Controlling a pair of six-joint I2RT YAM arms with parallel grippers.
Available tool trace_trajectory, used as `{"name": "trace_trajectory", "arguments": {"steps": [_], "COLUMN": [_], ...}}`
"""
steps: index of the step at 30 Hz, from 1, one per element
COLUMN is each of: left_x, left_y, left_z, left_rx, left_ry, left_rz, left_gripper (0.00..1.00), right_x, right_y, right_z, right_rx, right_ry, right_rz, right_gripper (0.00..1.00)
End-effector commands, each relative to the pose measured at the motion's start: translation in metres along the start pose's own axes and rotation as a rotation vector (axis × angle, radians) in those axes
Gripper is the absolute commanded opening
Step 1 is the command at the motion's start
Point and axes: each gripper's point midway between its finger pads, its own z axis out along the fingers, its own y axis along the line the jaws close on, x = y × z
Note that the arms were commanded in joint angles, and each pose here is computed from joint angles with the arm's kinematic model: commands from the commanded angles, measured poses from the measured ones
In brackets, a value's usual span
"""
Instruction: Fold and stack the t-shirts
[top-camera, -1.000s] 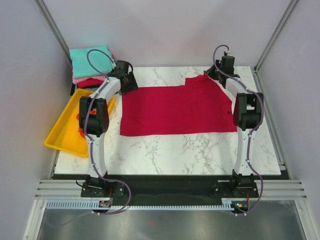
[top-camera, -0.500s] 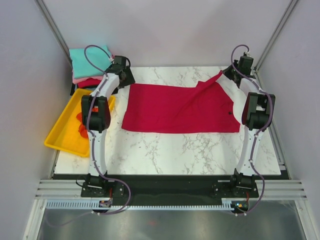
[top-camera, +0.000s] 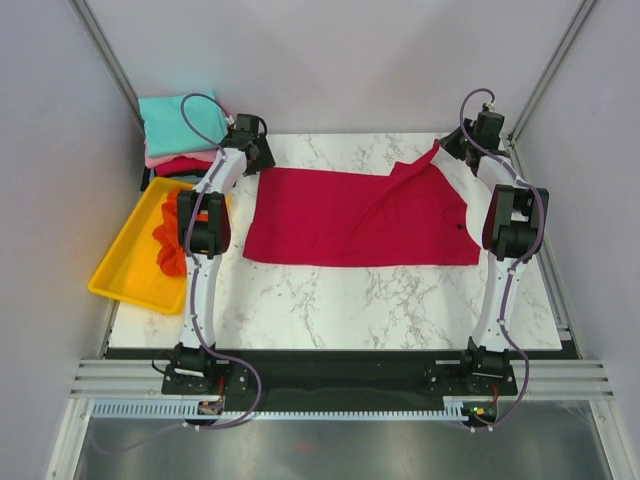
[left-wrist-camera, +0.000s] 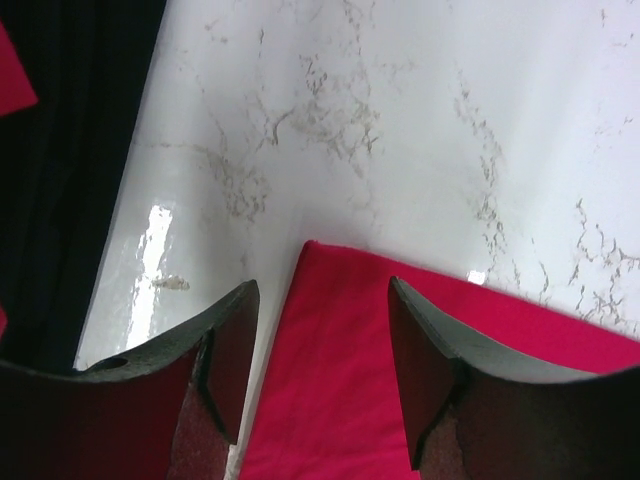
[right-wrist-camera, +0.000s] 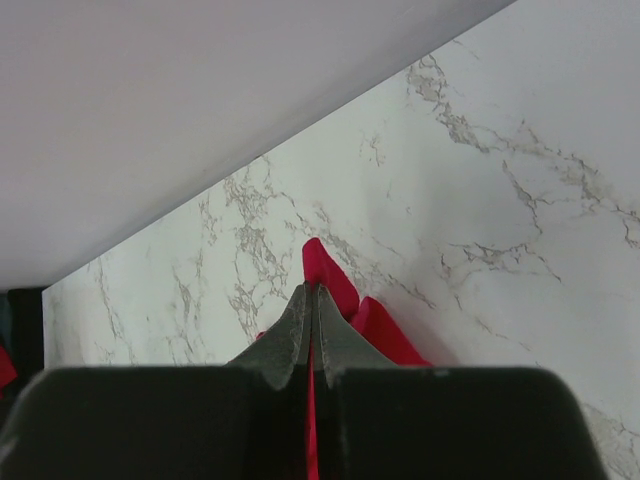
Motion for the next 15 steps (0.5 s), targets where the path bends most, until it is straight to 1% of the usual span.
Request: {"name": "trace_trajectory", "arguments": {"steps": [1, 5, 8, 11, 12, 15], "left_x": [-0.018, -0.014, -0.011, -0.005, -0.004, -0.003], "left_y": [-0.009, -0.01, -0.012, -0.012, -0.013, -0.015], "left_z": [0.003, 0.007, 0.01, 0.013, 0.013, 0.013], "left_rx": [0.027, 0.037, 0.05, 0.053, 0.059, 0.073], "left_ry": [-0.059, -0.051, -0.043, -0.026, -0.022, -0.019], "left_rz": [0.031, 0.027, 0.022, 0.016, 0.013, 0.011], "left_gripper": [0.61, 0.58, 0.53, 0.46, 0.41, 0.4], "right_x": [-0.01, -0.007, -0.004, -0.002, -0.002, -0.001], "right_y": [0.012, 0.012, 0.011, 0.009, 0.009, 0.007], "right_z": [0.001, 0.003, 0.004, 0.005, 0.005, 0.006], "right_rx": [-0.052, -0.058, -0.057, -0.053, -0.052, -0.052], "right_ry": [-0.027, -0.019, -0.012, -0.01, -0.009, -0.005], "right_rz": [-0.007, -0.002, -0.001, -0.001, -0.001, 0.002], "right_gripper": [0.0, 0.0, 0.0, 0.0, 0.0, 0.0]}}
